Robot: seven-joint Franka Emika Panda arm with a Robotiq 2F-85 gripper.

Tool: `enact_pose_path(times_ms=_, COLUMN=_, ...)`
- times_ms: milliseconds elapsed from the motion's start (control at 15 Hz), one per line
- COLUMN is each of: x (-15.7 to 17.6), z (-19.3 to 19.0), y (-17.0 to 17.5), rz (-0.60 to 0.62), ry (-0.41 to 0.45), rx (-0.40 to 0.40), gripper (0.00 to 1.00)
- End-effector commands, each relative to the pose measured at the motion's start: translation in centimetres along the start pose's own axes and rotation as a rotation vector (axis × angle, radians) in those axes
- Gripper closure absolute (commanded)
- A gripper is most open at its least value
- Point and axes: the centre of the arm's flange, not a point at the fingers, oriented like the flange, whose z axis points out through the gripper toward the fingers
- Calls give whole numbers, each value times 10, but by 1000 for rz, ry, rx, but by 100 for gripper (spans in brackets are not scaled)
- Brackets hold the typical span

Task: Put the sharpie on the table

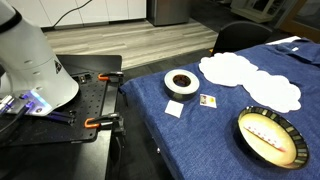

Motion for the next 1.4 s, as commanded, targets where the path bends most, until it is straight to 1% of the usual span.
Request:
enact_pose_path(times_ms=0, x=50, z=10, y=15, rz=184, ry=74, rx=20, gripper=0)
enact_pose_path(times_ms=200, x=70, z=23, y=35, rz=338, ry=129, rx=14, gripper=0)
enact_pose_path(times_ms=467, x=87, z=50, y=66, rz=541, ry=181, rx=12, gripper=0)
enact_pose_path(times_ms=867, x=98, z=95, y=123, rz=759, ry=194, rx=-9, gripper=0)
enact_pose_path(times_ms=933, x=99, z=100, y=133, rz=785, ry=194, rx=-16, gripper=0)
enact_pose_path(times_ms=1000, x=85, z=93, y=122, rz=729, ry=175, rx=-1, gripper=0)
enact_pose_path(times_ms=1133, x=85, z=100, y=128, rz=740, ry=165, rx=-8, gripper=0)
enact_pose_path(times_ms=1333, x=86, z=99, y=122, rz=730, ry=166, rx=-4, gripper=0)
